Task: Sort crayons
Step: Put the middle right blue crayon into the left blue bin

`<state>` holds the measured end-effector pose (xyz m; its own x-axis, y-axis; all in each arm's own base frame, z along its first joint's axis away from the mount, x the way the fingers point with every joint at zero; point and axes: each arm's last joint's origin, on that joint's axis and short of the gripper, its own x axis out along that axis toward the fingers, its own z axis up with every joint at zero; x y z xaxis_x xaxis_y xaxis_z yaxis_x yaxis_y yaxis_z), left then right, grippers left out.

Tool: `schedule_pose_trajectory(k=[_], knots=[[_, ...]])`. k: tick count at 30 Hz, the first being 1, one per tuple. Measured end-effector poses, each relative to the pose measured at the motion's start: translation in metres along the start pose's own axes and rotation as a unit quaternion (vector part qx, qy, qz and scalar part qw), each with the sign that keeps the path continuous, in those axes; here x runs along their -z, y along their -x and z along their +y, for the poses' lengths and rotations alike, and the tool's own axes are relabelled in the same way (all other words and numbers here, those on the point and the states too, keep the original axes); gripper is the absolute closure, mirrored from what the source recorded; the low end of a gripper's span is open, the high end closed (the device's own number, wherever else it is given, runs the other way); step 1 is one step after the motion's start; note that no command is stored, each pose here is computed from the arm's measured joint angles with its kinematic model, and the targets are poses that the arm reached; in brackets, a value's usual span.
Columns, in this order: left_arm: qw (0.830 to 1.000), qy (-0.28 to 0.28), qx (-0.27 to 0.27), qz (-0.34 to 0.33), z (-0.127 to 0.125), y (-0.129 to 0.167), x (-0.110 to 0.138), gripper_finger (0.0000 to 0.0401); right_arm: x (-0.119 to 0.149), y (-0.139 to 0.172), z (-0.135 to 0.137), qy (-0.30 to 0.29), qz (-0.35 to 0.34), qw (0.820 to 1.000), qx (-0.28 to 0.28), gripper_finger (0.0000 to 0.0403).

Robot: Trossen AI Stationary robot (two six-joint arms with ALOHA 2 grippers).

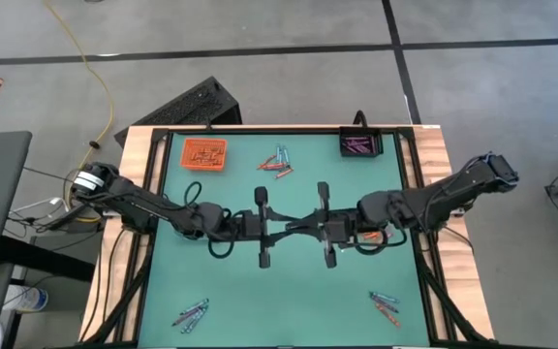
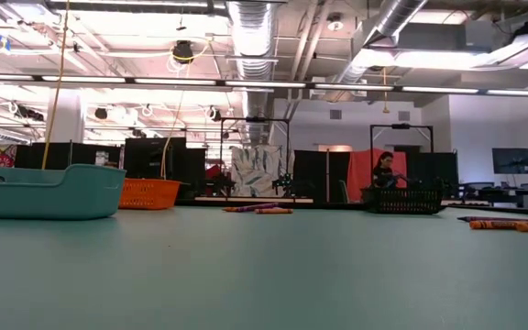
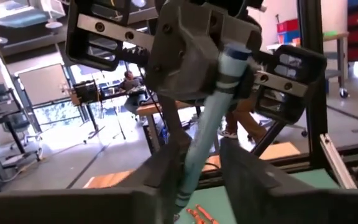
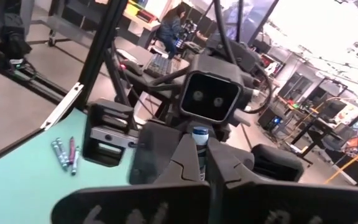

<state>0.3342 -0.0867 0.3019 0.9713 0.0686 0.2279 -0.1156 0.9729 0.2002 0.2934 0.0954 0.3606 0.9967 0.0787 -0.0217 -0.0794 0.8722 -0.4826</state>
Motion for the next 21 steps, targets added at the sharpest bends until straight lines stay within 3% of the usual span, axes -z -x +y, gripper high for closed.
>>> schedule_pose_trajectory(k=[4, 9, 16, 21], knots=[[1.000, -0.015, 0.008, 0.015, -0.003, 0.001, 0.003, 0.0379, 0.002, 0.000, 0.001, -0.001, 0.009, 1.000, -0.005, 0.0403], [0.998, -0.042, 0.001, 0.037, -0.009, 0.003, 0.005, 0.0392, 0.006, 0.000, -0.001, -0.017, 0.030, 0.999, 0.006, 0.0383], [0.979, -0.117, -0.020, 0.163, -0.017, 0.025, 0.003, 0.0392, 0.021, 0.001, -0.005, -0.040, 0.118, 0.991, 0.052, 0.0256], [0.935, -0.120, -0.030, 0.334, -0.013, 0.068, 0.006, 0.0392, 0.037, 0.004, -0.003, -0.060, 0.200, 0.976, 0.062, 0.0166]])
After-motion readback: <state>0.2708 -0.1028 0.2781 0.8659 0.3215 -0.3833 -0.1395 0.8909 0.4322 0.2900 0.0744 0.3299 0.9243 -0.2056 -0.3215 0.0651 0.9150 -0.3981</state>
